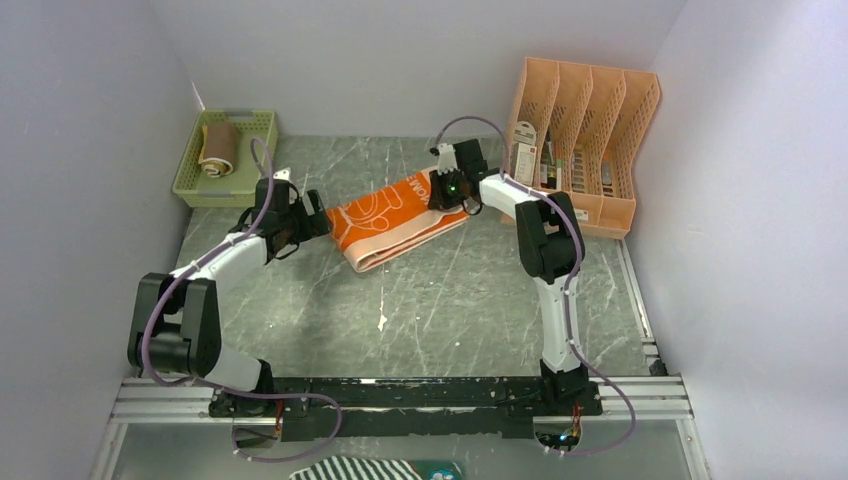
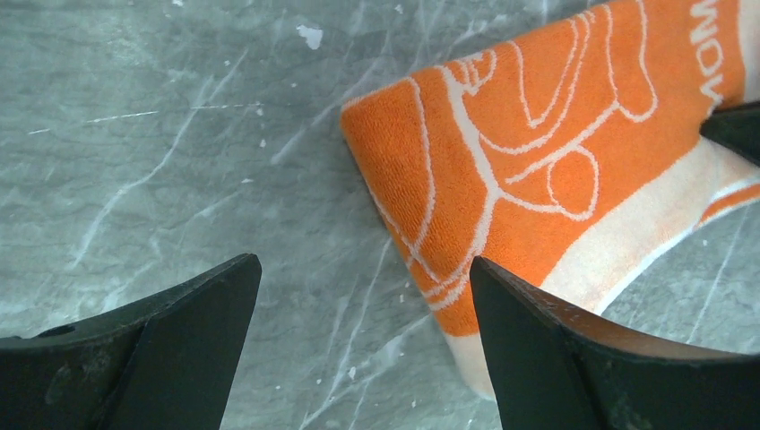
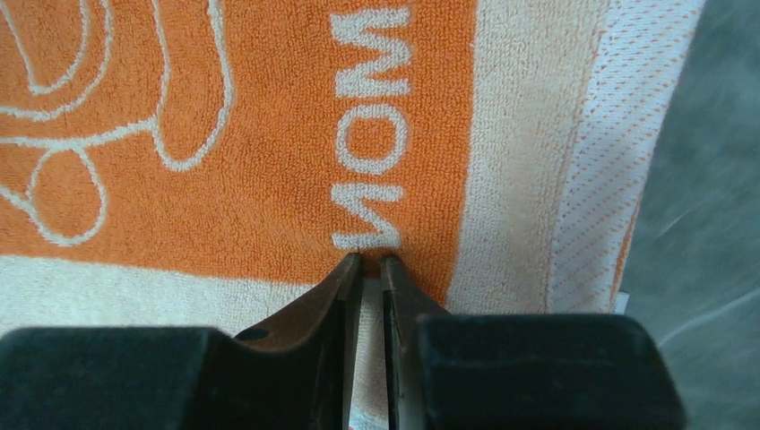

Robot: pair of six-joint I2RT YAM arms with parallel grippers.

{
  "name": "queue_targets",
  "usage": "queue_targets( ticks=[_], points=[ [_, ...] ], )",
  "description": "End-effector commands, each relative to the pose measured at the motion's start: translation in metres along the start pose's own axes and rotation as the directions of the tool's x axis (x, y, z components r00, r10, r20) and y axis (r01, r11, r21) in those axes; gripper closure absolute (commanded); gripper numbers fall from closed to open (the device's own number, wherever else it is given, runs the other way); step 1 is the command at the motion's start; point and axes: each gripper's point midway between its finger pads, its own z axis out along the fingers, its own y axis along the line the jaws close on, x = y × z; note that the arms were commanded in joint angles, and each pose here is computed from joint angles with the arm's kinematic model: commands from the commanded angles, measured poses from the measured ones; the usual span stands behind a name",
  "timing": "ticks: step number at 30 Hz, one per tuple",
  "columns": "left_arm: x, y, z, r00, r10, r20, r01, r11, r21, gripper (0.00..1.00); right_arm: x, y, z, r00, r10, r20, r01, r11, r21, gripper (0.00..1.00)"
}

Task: Roll the towels
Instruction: Roll the towel at the center of the board.

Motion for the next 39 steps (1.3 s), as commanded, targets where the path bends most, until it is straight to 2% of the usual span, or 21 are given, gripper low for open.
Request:
queue_targets(
  ticks=[1, 5, 8, 12, 14, 17, 19, 20, 22, 24, 26, 31, 35, 39],
  points=[
    [-0.008, -0.023, 0.005, 0.999, -0.043, 0.011, 0.041, 0.991, 0.126, 0.01, 0.028, -0.063, 0.01, 0.975, -0.185, -0.122, 0.188, 0.982, 0.012, 0.82],
    [-0.008, -0.038, 0.013, 0.999, -0.048, -0.014, 0.05, 0.977, 0.206, 0.01, -0.01, -0.087, 0.023, 0.954, -0.293, -0.066, 0.295, 0.956, 0.013, 0.8],
    [-0.015, -0.049, 0.02, 0.999, -0.015, -0.034, 0.023, 0.969, 0.247, 0.01, -0.038, -0.098, 0.027, 0.947, -0.316, -0.048, 0.318, 0.947, 0.046, 0.78],
    [-0.037, -0.057, 0.033, 0.998, 0.053, -0.024, -0.046, 0.966, 0.254, 0.01, -0.086, -0.05, -0.015, 0.94, -0.305, 0.156, 0.313, 0.949, -0.031, 0.52],
    [-0.049, -0.059, 0.04, 0.997, 0.073, -0.011, -0.068, 0.967, 0.246, 0.01, -0.101, -0.011, -0.053, 0.901, -0.293, 0.32, 0.33, 0.942, -0.066, 0.39],
    [-0.064, -0.065, 0.048, 0.996, 0.094, -0.003, -0.09, 0.963, 0.255, 0.01, -0.099, 0.048, -0.113, 0.82, -0.277, 0.5, 0.365, 0.927, -0.085, 0.17],
    [-0.069, -0.068, 0.053, 0.989, 0.146, -0.004, -0.139, 0.954, 0.266, 0.01, -0.084, 0.079, -0.135, 0.785, -0.27, 0.558, 0.388, 0.916, -0.103, 0.03],
    [-0.072, -0.069, 0.056, 0.988, 0.157, -0.003, -0.15, 0.95, 0.273, 0.01, -0.074, 0.091, -0.139, 0.78, -0.264, 0.567, 0.389, 0.915, -0.109, 0.0],
    [-0.077, -0.075, 0.061, 0.984, 0.178, 0.0, -0.17, 0.939, 0.3, 0.01, -0.044, 0.118, -0.138, 0.755, -0.322, 0.572, 0.446, 0.891, -0.088, 0.0],
    [-0.077, -0.085, 0.068, 0.978, 0.206, -0.018, -0.186, 0.917, 0.351, 0.0, -0.015, 0.15, -0.135, 0.685, -0.437, 0.583, 0.567, 0.823, -0.048, 0.0],
    [-0.074, -0.098, 0.074, 0.969, 0.243, -0.043, -0.205, 0.892, 0.404, 0.02, 0.009, 0.169, -0.13, 0.631, -0.489, 0.602, 0.634, 0.773, -0.036, 0.0],
    [-0.069, -0.12, 0.091, 0.927, 0.363, -0.091, -0.292, 0.854, 0.431, 0.04, 0.063, 0.182, -0.11, 0.702, -0.442, 0.559, 0.628, 0.754, -0.192, 0.0],
    [-0.076, -0.138, 0.092, 0.93, 0.363, -0.06, -0.296, 0.835, 0.465, 0.04, 0.084, 0.189, -0.1, 0.722, -0.419, 0.55, 0.611, 0.76, -0.223, 0.0],
    [-0.07, -0.159, 0.094, 0.92, 0.389, -0.055, -0.307, 0.801, 0.514, 0.06, 0.087, 0.191, -0.086, 0.717, -0.406, 0.566, 0.606, 0.765, -0.219, 0.0]
  ],
)
